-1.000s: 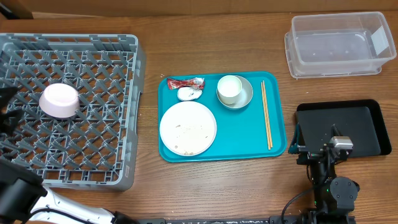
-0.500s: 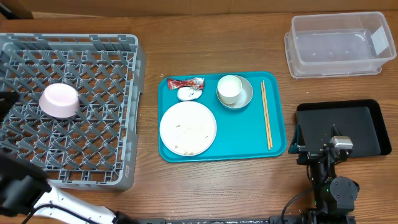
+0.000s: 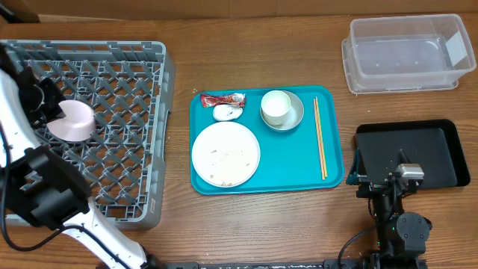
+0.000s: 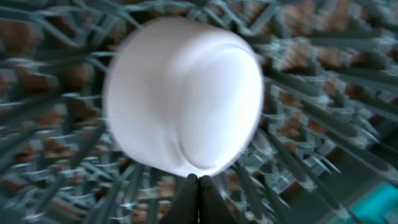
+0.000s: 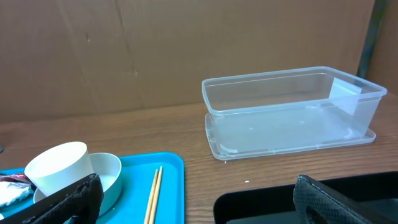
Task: Sort waste into correct bins and load items into the dishwasher
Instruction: 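Release the bowl in the rack and lift the left gripper, then reach the left gripper to the white cup and grasp it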
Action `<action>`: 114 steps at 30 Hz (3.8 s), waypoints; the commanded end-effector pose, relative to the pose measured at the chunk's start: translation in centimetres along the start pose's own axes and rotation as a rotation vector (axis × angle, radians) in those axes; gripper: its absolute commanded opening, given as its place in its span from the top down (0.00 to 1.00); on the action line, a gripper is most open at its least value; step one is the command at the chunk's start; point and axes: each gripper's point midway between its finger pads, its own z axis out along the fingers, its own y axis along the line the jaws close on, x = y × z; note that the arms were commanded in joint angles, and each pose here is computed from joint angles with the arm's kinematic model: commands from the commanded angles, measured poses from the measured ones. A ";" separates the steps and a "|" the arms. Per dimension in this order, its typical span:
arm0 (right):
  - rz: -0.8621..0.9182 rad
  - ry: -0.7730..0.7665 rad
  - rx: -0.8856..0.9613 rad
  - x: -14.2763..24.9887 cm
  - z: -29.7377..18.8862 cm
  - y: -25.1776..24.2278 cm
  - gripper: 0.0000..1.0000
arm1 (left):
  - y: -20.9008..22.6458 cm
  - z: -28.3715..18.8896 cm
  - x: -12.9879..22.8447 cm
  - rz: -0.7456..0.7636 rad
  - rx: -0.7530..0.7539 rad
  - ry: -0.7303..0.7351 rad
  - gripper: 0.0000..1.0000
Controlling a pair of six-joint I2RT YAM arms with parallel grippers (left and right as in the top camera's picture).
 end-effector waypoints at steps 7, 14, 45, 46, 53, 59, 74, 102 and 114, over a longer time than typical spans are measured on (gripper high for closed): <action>-0.003 -0.009 0.011 0.1 0.0 -0.2 0.00 | 1.7 0.1 -1.4 -0.051 -0.178 -0.084 0.96; -0.003 -0.009 0.011 0.1 0.0 -0.2 0.00 | 1.2 3.0 -0.9 -0.016 -0.144 -0.054 0.96; -0.003 -0.009 0.011 0.1 0.0 -0.2 0.00 | -2.0 -4.5 -1.1 -0.151 0.207 -0.045 0.96; -0.003 -0.009 0.011 0.1 0.0 -0.2 0.00 | -3.5 -5.3 -1.1 -0.127 0.292 -0.045 0.96; -0.003 -0.009 0.011 0.1 0.0 -0.2 0.00 | -15.4 -12.4 3.4 0.199 0.914 0.050 0.96; -0.003 -0.009 0.011 0.1 0.0 -0.2 0.00 | -23.3 -12.4 11.5 0.568 0.950 0.169 0.89; -0.003 -0.009 0.011 0.1 0.0 -0.2 0.00 | -38.8 -5.9 26.9 1.296 0.358 -0.104 0.39; -0.003 -0.009 0.011 0.1 0.0 -0.2 0.00 | -43.5 4.8 35.6 1.406 0.211 -0.037 0.62; -0.003 -0.009 0.011 0.1 0.0 -0.2 0.00 | -42.4 6.4 36.6 1.387 0.190 0.054 0.76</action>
